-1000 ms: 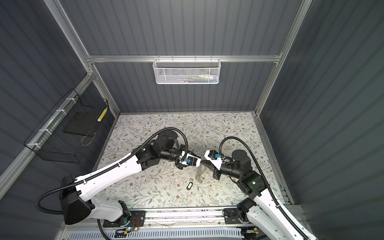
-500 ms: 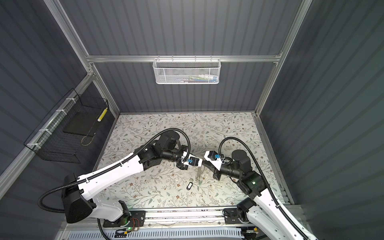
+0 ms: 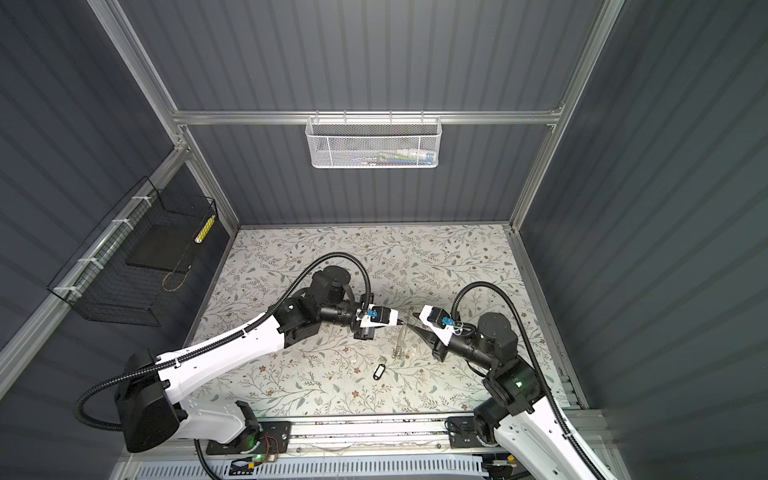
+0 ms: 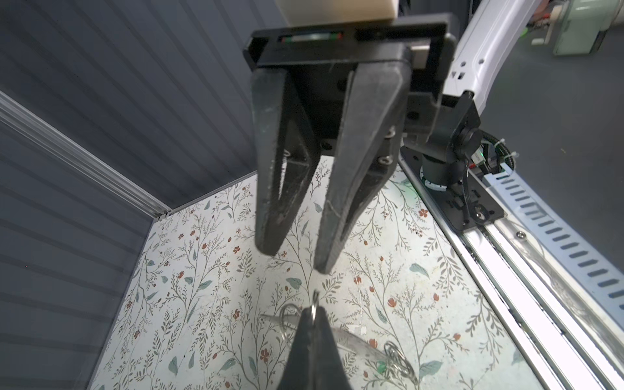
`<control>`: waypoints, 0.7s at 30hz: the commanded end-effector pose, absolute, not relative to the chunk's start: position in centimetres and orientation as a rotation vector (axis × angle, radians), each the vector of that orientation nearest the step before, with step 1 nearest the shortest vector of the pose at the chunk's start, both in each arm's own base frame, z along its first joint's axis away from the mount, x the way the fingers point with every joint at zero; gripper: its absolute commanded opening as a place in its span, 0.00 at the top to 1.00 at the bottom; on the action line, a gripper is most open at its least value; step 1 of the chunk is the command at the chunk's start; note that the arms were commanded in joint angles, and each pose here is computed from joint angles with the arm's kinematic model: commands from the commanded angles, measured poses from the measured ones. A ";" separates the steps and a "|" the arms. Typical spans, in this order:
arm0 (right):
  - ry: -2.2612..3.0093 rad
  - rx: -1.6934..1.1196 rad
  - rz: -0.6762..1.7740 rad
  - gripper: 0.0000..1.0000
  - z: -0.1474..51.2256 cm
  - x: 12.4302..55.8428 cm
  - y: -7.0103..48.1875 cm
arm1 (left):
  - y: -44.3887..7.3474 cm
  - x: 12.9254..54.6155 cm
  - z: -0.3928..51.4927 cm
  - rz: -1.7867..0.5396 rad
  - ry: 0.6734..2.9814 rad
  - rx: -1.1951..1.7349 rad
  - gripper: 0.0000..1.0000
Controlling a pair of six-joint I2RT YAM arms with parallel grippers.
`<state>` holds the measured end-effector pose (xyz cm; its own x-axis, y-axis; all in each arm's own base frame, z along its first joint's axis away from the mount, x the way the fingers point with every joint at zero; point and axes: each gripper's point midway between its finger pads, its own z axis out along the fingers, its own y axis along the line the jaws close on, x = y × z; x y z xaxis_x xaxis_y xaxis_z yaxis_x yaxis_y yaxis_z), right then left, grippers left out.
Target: Put the keys on the keyring
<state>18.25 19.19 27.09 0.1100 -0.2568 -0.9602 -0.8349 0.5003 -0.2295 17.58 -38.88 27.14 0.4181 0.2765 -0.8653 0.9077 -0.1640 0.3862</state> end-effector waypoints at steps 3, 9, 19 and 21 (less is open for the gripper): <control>1.423 -0.984 0.552 0.72 27.3 18.4 19.0 | -38.6 16.7 31.7 -0.953 0.922 1.526 1.00; 1.363 -0.989 0.632 0.75 27.7 17.7 19.9 | -38.5 16.6 32.2 -1.004 0.900 1.450 1.00; 1.309 -0.973 0.702 0.81 28.5 17.5 20.6 | -38.6 16.3 32.5 -1.087 0.871 1.396 1.00; 1.286 -0.960 0.717 0.81 28.8 17.5 20.7 | -38.7 16.3 32.5 -1.097 0.868 1.395 1.00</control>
<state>17.89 20.38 27.69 0.1380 -0.1335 -0.9814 -0.8659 0.4647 -0.1850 16.65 -38.82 31.33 0.3004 -0.0213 -0.9536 0.9473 -0.1104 0.3008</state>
